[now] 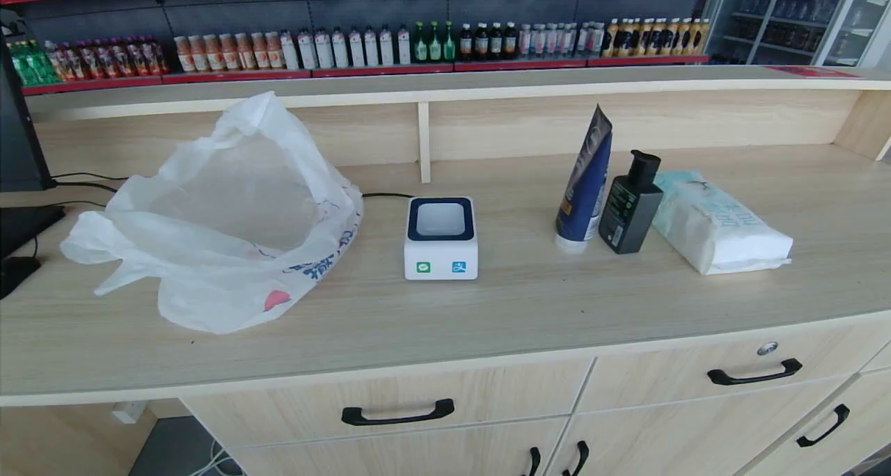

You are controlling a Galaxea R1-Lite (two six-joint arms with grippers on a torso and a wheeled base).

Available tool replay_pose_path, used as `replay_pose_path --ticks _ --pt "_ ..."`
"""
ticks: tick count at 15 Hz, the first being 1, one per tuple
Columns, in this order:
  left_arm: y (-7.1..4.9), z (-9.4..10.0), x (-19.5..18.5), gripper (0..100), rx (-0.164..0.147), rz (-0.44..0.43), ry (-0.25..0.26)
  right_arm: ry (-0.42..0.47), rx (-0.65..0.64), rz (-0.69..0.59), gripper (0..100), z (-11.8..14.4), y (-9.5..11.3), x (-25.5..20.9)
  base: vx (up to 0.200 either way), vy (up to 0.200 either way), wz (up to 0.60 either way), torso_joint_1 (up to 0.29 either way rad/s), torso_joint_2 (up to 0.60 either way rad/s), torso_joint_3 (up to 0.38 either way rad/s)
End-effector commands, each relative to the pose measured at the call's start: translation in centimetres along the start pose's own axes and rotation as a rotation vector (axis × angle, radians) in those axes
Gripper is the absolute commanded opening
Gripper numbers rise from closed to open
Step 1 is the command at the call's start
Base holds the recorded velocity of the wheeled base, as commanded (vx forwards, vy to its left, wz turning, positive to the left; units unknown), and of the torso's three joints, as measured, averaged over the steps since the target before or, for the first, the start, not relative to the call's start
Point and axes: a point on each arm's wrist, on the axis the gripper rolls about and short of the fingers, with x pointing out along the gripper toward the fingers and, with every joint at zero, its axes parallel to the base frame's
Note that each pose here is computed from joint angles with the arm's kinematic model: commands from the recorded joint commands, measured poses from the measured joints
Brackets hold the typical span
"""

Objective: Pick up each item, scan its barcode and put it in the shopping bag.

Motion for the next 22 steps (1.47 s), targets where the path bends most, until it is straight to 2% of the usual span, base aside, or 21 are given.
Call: replay_pose_path --ticks 1,8,11,12,14,15,16,18,20,22 --pt "0.0 0.0 0.0 100 0.0 -0.001 -0.001 0.001 -0.001 0.0 0 0.0 0.0 0.0 0.0 0.0 0.0 0.0 0.0 0.0" --pt "0.0 0.0 0.0 100 -0.002 -0.001 -0.001 0.0 0.005 0.002 0 0.0 0.0 0.0 0.0 0.0 0.0 0.0 0.0 0.0" --pt "0.0 0.0 0.0 100 0.0 -0.002 -0.003 -0.028 0.003 0.007 0 0.5 0.0 -0.1 0.0 0.0 0.0 0.0 0.0 0.0" --pt "0.0 0.0 0.0 100 0.0 -0.001 -0.003 -0.055 -0.002 0.032 0 2.7 0.1 -0.3 0.0 0.0 0.0 0.0 0.0 0.0" --pt "0.0 0.0 0.0 100 0.001 -0.002 -0.003 -0.014 0.037 0.048 0 7.3 0.2 1.0 0.0 0.0 0.0 0.0 0.0 0.0" --pt "0.0 0.0 0.0 100 0.003 -0.002 -0.003 -0.01 0.063 0.081 0 10.1 0.2 2.4 0.0 0.0 0.0 0.0 0.0 0.0" --pt "0.0 0.0 0.0 100 0.004 -0.001 -0.003 -0.022 0.085 0.123 0 11.7 0.4 3.8 0.0 0.0 0.0 0.0 0.0 0.0" --pt "0.0 0.0 0.0 100 0.006 -0.002 -0.003 -0.094 0.091 0.189 0 14.2 1.0 7.3 0.0 0.0 0.0 0.0 0.0 0.0" --pt "0.0 0.0 0.0 100 0.004 -0.002 -0.003 -0.147 0.084 0.214 0 15.5 1.6 10.0 0.0 0.0 0.0 0.0 0.0 0.0" --pt "0.0 0.0 0.0 100 0.004 -0.001 -0.003 -0.215 0.015 0.317 0 16.4 2.6 13.5 0.0 0.0 0.0 0.0 0.0 0.0"
